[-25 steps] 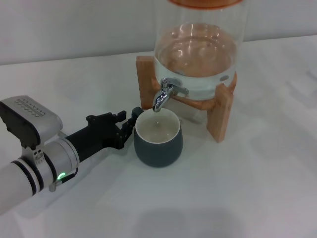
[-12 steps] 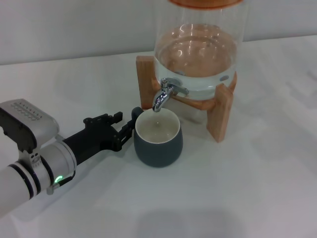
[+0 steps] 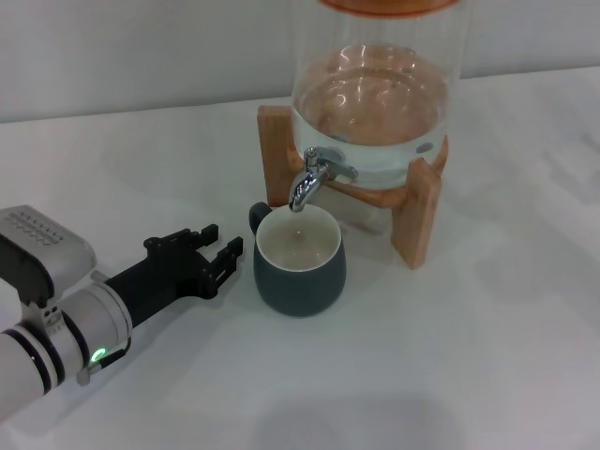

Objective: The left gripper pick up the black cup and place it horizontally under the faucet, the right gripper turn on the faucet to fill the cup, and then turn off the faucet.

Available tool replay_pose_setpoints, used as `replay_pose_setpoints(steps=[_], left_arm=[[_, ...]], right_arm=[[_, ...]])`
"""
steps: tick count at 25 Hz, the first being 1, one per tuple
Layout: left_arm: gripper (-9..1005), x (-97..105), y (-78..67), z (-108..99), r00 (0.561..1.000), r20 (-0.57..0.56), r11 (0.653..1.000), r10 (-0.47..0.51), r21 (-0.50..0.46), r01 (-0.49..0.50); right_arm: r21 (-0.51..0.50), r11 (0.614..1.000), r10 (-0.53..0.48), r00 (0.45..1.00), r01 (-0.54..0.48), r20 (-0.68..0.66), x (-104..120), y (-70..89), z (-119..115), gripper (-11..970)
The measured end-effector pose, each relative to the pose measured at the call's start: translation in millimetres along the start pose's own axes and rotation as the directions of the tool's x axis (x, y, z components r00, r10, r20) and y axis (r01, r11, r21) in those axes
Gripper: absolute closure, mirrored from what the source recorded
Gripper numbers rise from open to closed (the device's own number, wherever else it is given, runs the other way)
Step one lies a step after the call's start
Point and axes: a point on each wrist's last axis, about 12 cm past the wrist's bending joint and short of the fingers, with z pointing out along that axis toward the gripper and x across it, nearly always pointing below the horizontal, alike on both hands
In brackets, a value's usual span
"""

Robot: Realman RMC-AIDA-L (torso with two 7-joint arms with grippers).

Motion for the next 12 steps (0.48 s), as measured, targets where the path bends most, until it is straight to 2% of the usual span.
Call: replay_pose_setpoints(steps=[4, 8, 12], left_arm=[[570, 1.2, -1.2, -7.3, 0.999, 0.041, 1.0, -0.008, 0.018, 0.007], [563, 1.9, 1.6, -23.3, 0.992, 0.121, 0.999, -0.018, 0.032, 0.015], [556, 4.2, 14.5, -46.0, 0.982, 0.177, 0.998, -0.061, 0.007, 0.061]], right_arm=[[0.003, 1.0, 0.0, 1.0, 0.0, -0.001, 0.3, -0.4, -0.6, 152], [0.005, 1.0, 0.0, 1.0, 0.0, -0.002, 0.4, -0.7, -1.1, 152], [0.006, 1.0, -0.001, 1.0, 0.001, -0.002, 0.0, -1.0, -0.6, 152]])
